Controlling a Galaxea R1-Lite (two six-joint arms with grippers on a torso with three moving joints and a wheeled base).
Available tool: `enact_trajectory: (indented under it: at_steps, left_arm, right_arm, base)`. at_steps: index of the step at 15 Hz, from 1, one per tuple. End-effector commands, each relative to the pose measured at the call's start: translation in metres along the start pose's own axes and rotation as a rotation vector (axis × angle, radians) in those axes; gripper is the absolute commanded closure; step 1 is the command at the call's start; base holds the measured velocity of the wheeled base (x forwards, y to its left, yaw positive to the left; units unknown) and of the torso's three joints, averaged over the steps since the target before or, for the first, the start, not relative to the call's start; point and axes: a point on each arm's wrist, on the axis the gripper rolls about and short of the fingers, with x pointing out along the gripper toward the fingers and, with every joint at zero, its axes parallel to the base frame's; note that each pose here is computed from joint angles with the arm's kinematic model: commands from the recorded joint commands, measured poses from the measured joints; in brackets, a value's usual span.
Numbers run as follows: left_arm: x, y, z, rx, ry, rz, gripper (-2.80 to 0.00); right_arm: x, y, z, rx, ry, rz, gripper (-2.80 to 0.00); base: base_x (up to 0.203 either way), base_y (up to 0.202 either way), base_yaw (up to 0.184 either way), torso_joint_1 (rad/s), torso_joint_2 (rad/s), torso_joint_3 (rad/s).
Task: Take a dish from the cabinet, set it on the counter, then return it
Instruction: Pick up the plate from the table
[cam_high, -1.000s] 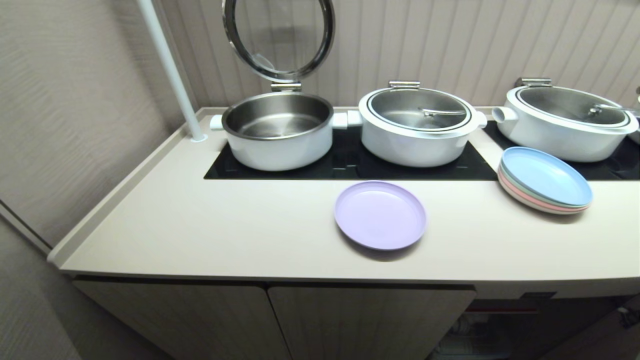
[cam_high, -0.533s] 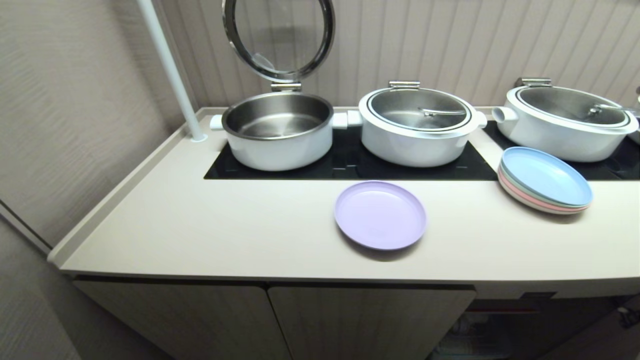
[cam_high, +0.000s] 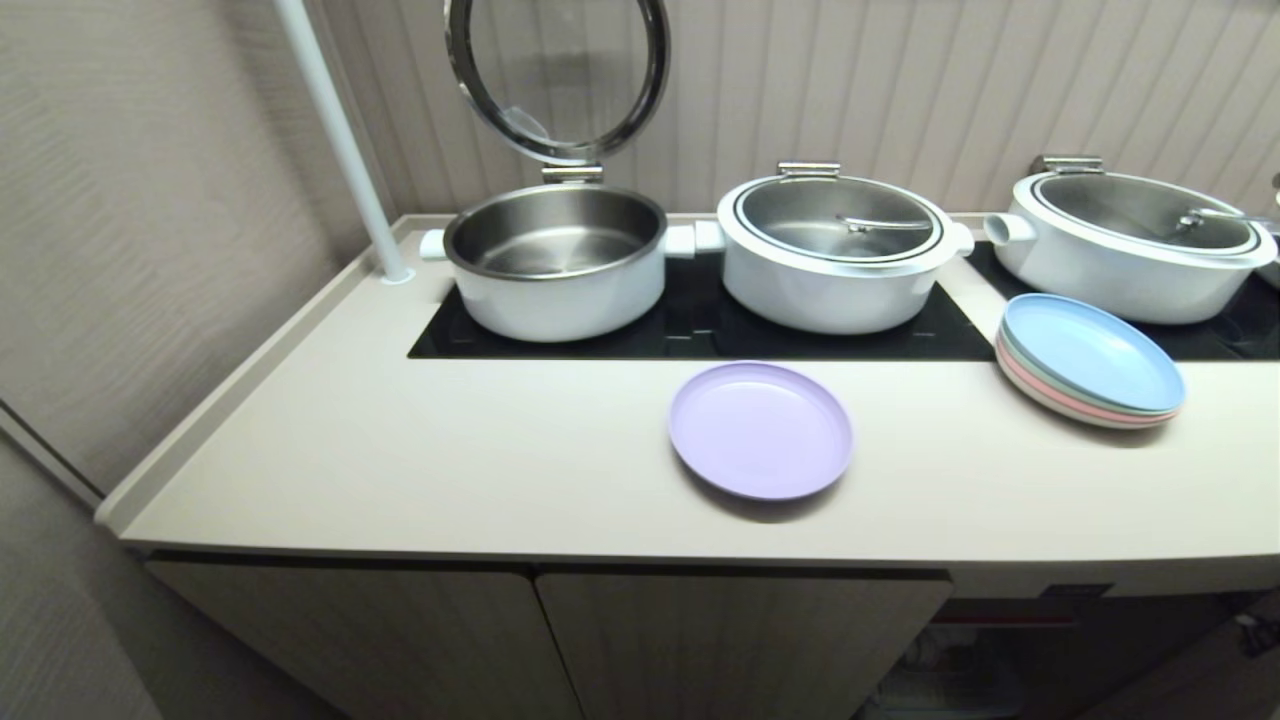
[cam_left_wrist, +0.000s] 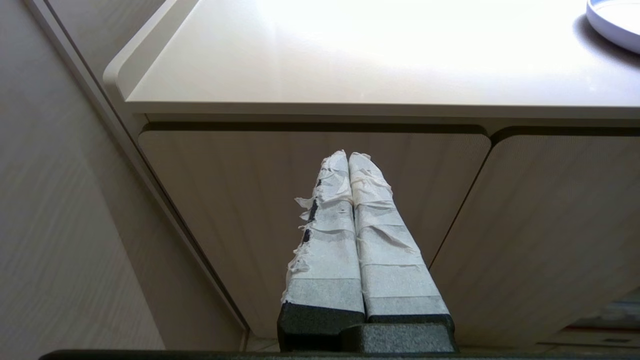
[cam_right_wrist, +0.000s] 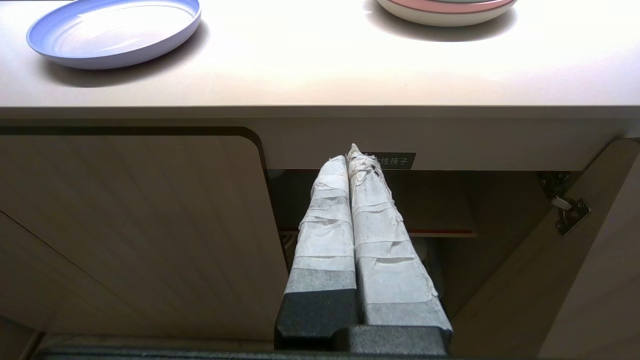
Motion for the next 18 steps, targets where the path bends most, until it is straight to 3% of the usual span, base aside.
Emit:
enact_trajectory:
  at_steps: [1,5,10,18]
  left_arm:
    - [0.000,0.000,0.000,0.000,0.000,0.001,0.00]
    - [0.000,0.000,0.000,0.000,0.000,0.000,0.00]
    - [0.000,0.000,0.000,0.000,0.000,0.000,0.00]
    - [0.000,0.000,0.000,0.000,0.000,0.000,0.00]
  right_arm:
    - [0.000,0.000,0.000,0.000,0.001,-0.001,0.00]
    - [0.002,0.000,0.001,-0.014,0.029,-0.003,0.00]
    - [0.013,0.000,0.004,-0.016,0.161,-0.009,0.00]
    - [0.057,0.001,0.040,-0.015,0.272,-0.004,0.00]
  base:
    - [0.000,0.000,0.000,0.000,0.00,0.000]
    - [0.000,0.000,0.000,0.000,0.00,0.000]
    - [0.000,0.000,0.000,0.000,0.00,0.000]
    - [0.000,0.000,0.000,0.000,0.00,0.000]
